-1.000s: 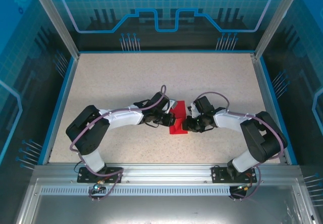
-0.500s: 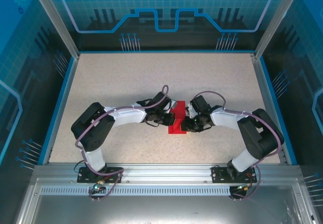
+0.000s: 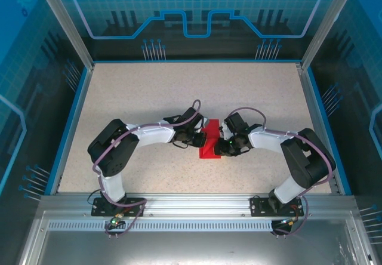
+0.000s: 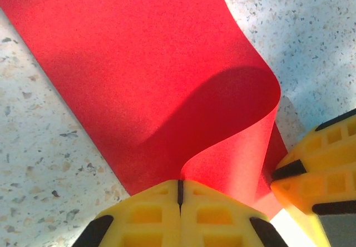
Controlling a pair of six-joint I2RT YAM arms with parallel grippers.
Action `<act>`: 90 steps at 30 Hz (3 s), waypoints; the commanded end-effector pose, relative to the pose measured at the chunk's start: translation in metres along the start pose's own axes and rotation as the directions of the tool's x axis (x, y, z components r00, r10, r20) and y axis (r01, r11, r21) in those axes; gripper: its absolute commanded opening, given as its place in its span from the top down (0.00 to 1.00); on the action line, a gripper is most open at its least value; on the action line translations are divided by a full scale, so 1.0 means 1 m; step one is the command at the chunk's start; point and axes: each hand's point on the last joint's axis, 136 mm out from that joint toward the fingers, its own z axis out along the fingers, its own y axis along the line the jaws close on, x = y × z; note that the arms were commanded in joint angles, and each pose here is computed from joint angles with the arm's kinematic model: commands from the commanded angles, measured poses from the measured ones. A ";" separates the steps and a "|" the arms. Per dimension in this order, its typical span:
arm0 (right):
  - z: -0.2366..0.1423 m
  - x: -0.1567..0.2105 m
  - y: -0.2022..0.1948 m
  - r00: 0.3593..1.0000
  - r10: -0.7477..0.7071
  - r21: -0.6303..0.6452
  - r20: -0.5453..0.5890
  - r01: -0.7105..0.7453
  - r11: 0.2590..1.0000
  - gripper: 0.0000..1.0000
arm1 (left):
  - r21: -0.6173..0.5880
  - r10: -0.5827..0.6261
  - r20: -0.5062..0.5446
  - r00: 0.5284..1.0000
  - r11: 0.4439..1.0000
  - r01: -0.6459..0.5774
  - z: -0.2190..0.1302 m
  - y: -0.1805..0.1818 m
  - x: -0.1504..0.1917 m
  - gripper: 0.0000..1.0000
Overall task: Fold a paper plane with a square sheet of paper (fold left side to right side)
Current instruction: Fold the triangle a second time at the center of the table.
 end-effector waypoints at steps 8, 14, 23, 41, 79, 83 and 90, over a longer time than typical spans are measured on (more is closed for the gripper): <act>0.004 0.010 -0.003 0.999 -0.013 0.038 -0.051 0.014 0.999 0.82 | -0.058 0.004 -0.004 1.000 0.998 -0.004 0.001 0.014 -0.005 1.00; 0.006 0.011 -0.002 0.998 -0.016 0.039 -0.059 0.019 0.999 0.82 | -0.071 -0.001 -0.010 1.000 0.997 0.000 0.003 0.018 -0.004 1.00; 0.007 0.010 -0.002 0.998 -0.018 0.043 -0.064 0.021 0.999 0.82 | -0.090 -0.005 -0.006 1.000 0.996 0.004 0.002 0.023 -0.004 1.00; 0.008 0.012 -0.002 0.997 -0.025 0.046 -0.075 0.028 0.999 0.82 | -0.108 -0.003 -0.015 1.000 0.994 0.001 0.007 0.028 -0.005 1.00; -0.028 -0.066 0.065 0.975 -0.023 -0.246 0.220 0.079 0.966 0.84 | -0.105 -0.021 -0.032 0.999 0.994 0.017 0.013 0.032 0.006 1.00; -0.016 -0.065 0.063 0.980 -0.033 -0.234 0.194 0.079 0.969 0.84 | -0.109 -0.019 -0.033 0.999 0.994 0.015 0.012 0.033 0.006 1.00; -0.003 -0.062 0.053 0.985 -0.042 -0.179 0.165 0.072 0.981 0.84 | -0.140 -0.013 -0.037 0.999 0.990 0.007 0.011 0.038 0.006 1.00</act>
